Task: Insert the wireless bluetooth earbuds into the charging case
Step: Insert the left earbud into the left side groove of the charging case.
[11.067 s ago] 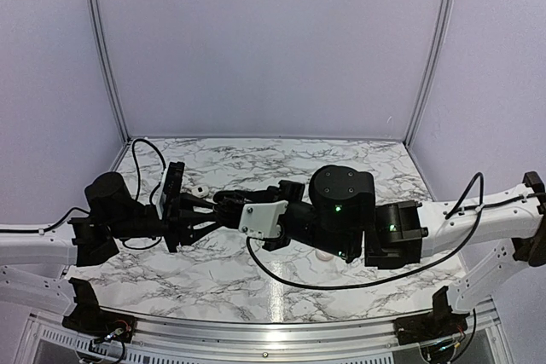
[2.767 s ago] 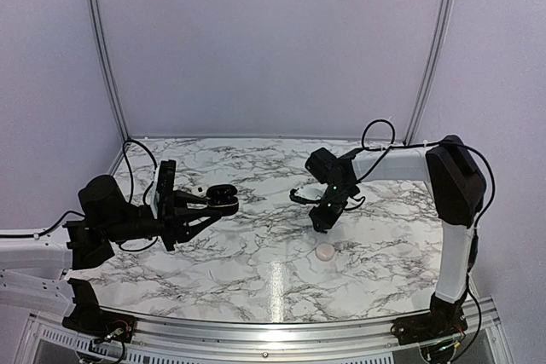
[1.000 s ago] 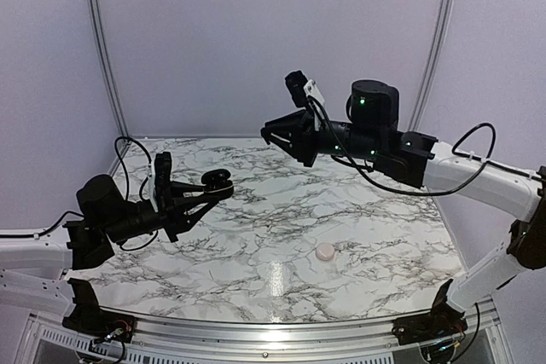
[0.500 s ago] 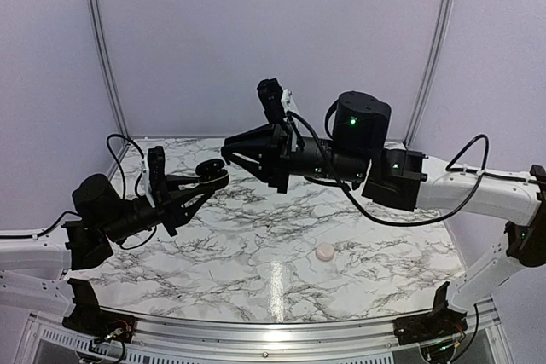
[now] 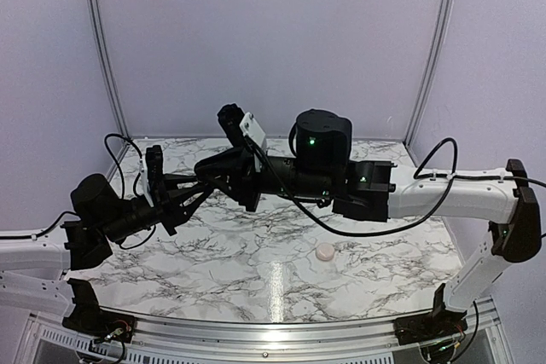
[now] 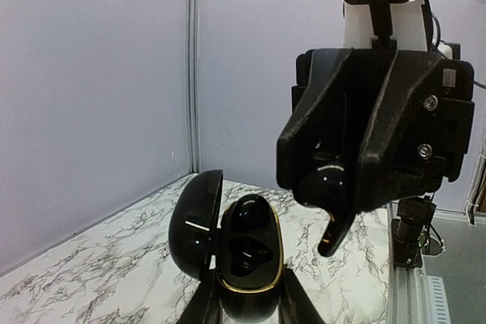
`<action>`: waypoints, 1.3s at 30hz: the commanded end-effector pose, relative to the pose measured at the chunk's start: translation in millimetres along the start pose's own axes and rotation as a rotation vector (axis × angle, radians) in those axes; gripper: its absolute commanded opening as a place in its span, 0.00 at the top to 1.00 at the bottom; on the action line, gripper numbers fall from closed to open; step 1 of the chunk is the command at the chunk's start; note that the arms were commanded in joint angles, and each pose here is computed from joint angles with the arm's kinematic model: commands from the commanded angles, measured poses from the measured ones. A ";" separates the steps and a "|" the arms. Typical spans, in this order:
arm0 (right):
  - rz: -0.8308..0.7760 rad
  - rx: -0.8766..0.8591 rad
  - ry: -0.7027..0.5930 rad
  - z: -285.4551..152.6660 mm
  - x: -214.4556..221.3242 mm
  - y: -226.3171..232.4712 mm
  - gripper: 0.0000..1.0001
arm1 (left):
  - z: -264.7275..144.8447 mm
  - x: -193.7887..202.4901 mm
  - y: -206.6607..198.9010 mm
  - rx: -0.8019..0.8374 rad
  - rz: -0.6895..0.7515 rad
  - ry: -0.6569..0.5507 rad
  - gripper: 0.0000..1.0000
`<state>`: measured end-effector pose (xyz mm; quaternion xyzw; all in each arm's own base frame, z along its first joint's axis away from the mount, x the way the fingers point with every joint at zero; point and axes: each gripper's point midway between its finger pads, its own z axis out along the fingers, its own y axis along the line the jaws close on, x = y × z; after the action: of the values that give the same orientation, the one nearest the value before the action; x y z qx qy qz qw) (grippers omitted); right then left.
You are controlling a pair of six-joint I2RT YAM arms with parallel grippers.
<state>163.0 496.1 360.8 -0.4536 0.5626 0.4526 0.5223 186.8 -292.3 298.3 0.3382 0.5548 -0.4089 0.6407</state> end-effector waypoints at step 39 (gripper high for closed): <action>-0.082 0.301 -0.183 4.4 -27.6 -21.6 0.90 | -6.3 -18.6 5.1 -0.042 0.032 -0.080 1.00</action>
<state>180.1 510.3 354.3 -0.3819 0.5745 0.3870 0.6118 193.6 -285.9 298.8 0.3232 0.5602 -0.3900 0.6555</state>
